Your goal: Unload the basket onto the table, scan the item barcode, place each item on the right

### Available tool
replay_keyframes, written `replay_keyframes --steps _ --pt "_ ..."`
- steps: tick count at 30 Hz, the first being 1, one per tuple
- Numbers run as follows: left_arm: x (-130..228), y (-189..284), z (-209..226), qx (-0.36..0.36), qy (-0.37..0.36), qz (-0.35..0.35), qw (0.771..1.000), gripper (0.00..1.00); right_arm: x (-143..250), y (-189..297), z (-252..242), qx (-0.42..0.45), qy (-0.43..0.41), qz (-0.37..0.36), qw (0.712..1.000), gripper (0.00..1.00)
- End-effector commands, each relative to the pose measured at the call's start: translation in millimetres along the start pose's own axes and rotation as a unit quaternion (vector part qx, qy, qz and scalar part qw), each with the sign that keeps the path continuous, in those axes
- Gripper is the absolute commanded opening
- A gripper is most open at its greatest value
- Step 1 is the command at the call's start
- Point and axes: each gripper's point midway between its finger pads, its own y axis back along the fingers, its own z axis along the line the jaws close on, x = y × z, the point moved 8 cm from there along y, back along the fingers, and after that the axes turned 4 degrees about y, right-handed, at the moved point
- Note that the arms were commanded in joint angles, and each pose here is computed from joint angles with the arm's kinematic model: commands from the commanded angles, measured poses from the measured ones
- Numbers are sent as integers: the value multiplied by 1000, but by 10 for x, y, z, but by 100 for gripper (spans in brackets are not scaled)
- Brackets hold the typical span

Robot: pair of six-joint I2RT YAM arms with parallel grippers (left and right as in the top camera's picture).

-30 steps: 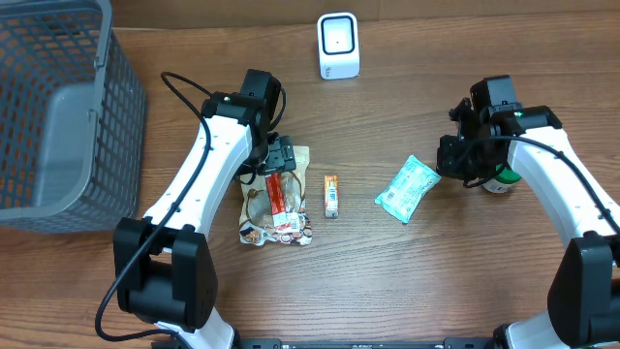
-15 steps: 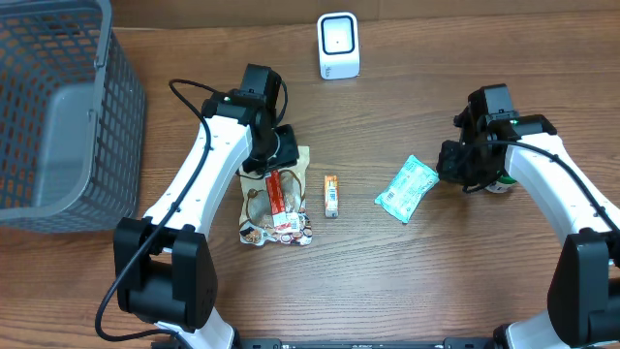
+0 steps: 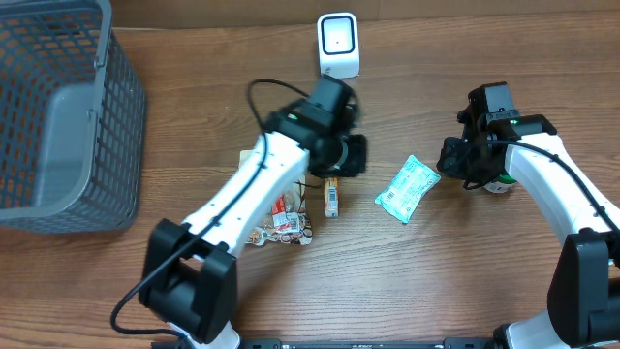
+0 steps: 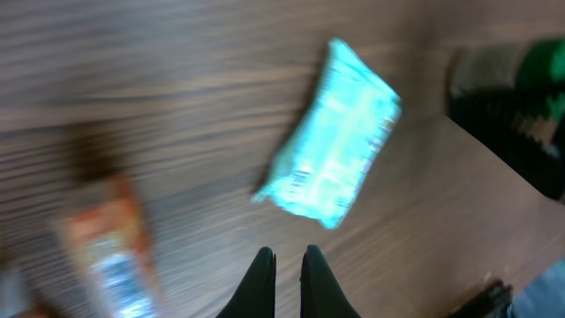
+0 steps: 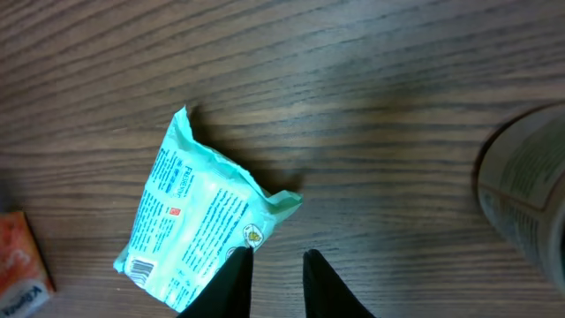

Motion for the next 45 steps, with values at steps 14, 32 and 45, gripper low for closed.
replay_keyframes --steps 14,32,45 --pt "140 -1147 -71 -13 -8 67 998 4 -66 -36 3 5 2 -21 1000 45" --pt "169 -1340 89 -53 -1 75 996 4 -71 -434 1 -23 -1 22 999 66" --pt "175 -1339 94 -54 0 77 996 4 46 -568 67 -81 9 51 995 68"
